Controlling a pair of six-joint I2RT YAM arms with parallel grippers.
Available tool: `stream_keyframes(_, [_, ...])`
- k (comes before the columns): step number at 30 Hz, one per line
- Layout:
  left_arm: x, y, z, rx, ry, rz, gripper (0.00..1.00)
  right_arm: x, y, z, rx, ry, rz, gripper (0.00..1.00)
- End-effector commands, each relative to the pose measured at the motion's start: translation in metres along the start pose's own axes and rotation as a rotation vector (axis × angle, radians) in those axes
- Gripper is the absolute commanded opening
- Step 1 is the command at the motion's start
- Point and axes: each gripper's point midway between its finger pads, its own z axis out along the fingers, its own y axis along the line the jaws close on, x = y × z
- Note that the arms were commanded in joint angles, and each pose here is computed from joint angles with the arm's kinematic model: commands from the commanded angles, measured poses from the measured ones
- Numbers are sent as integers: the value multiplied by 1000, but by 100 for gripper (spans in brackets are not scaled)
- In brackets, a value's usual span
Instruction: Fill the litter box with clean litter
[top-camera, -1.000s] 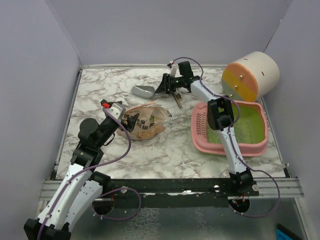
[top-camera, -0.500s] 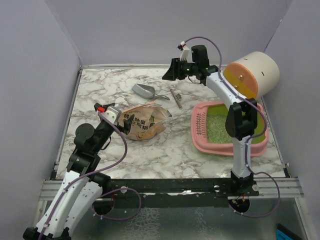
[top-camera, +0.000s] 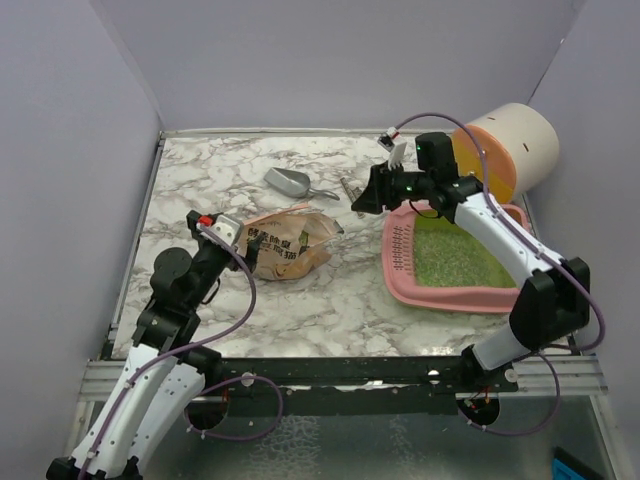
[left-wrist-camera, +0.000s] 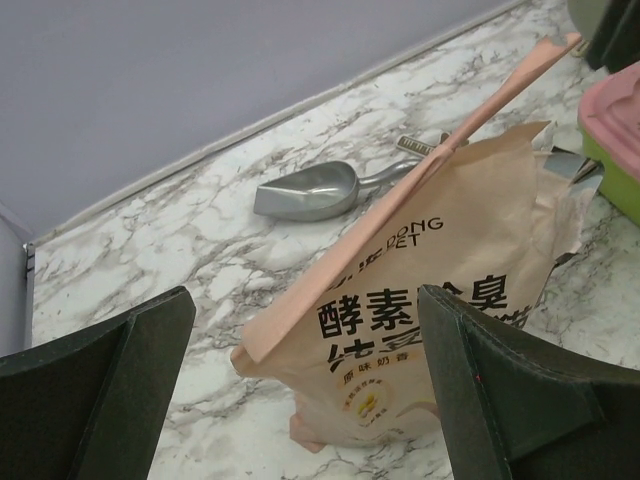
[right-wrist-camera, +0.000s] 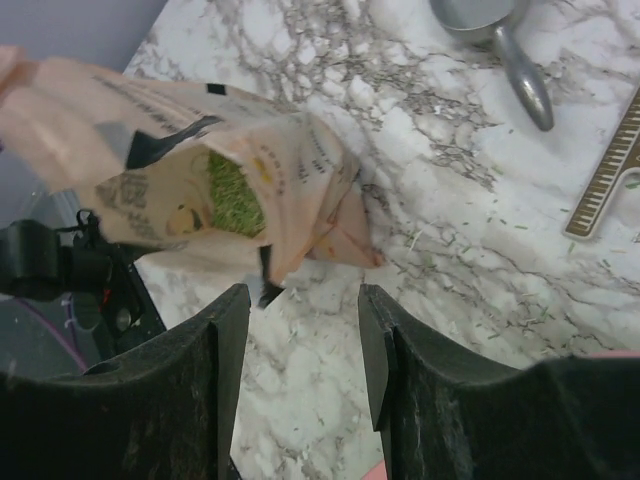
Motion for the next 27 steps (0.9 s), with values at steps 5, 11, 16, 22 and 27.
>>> stream_keyframes(5, [-14,10,5,-21,0,50,97,6,47,-18,-103,-30,-120,48])
stream_keyframes(11, [-11,9,15,-11,1,56,97,21,49,20,-108,47,-137,47])
stream_keyframes(16, [-3,5,23,12,16,56,97,17,41,37,-69,32,-139,47])
stream_keyframes(22, [4,0,32,41,36,64,96,22,44,50,-90,73,-146,42])
stream_keyframes(27, [10,-5,39,71,55,57,94,41,47,67,-59,151,-178,30])
